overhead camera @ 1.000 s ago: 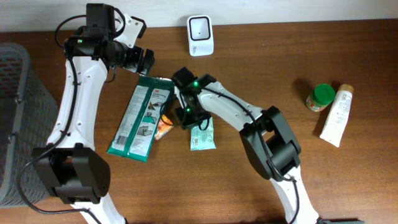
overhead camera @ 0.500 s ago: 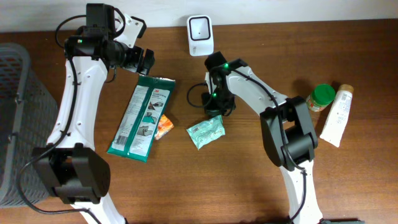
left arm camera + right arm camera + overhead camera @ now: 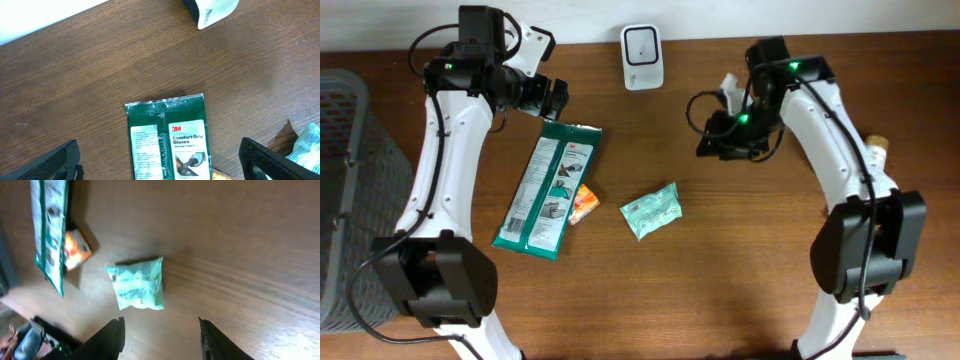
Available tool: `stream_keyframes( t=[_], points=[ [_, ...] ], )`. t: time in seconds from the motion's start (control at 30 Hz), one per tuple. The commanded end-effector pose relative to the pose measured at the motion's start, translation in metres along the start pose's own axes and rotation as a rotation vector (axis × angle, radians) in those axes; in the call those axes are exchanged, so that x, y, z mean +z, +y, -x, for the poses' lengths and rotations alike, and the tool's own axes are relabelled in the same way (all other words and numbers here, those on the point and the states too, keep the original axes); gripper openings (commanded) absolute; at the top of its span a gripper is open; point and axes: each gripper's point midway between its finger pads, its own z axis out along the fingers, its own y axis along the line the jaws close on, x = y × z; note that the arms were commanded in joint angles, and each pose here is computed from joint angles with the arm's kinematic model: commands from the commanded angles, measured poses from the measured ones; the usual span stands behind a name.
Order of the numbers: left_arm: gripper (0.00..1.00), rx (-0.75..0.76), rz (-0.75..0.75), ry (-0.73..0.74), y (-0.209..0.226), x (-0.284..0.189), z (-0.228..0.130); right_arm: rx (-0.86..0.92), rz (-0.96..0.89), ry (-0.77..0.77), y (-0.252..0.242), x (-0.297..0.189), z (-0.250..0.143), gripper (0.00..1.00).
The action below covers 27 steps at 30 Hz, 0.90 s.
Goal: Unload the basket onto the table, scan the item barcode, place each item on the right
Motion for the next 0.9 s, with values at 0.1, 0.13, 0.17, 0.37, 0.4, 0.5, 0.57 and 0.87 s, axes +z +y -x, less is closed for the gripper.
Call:
stream_keyframes(
  t=[0.1,0.13,0.17,0.37,0.4,0.5,0.57,0.87],
  points=[
    [0.99,0.013,0.014,-0.049,0.001,-0.019,0.012,0.008,0.031,0.095,-0.013,0.04,-0.026,0.52],
    [0.99,0.013,0.014,-0.049,0.001,-0.019,0.012,0.012,0.044,0.103,-0.014,0.045,-0.029,0.52],
    [0.99,0.013,0.014,-0.049,0.001,-0.019,0.012,0.013,0.055,0.106,-0.014,0.051,-0.031,0.52],
    [0.99,0.013,0.014,-0.049,0.001,-0.019,0.012,-0.056,0.067,0.093,-0.003,0.073,-0.032,0.57],
    [0.99,0.013,0.014,-0.049,0.001,-0.019,0.012,-0.07,0.063,0.087,-0.001,0.075,-0.031,0.58],
    [0.99,0.013,0.014,-0.049,0.001,-0.019,0.012,-0.115,0.022,0.076,0.003,0.084,-0.029,0.63],
    [0.99,0.013,0.014,-0.049,0.001,-0.019,0.012,-0.123,0.019,0.087,0.005,0.09,-0.03,0.63],
    [0.99,0.013,0.014,-0.049,0.001,-0.019,0.012,-0.093,0.139,0.14,0.008,0.12,-0.04,0.56]
  ],
)
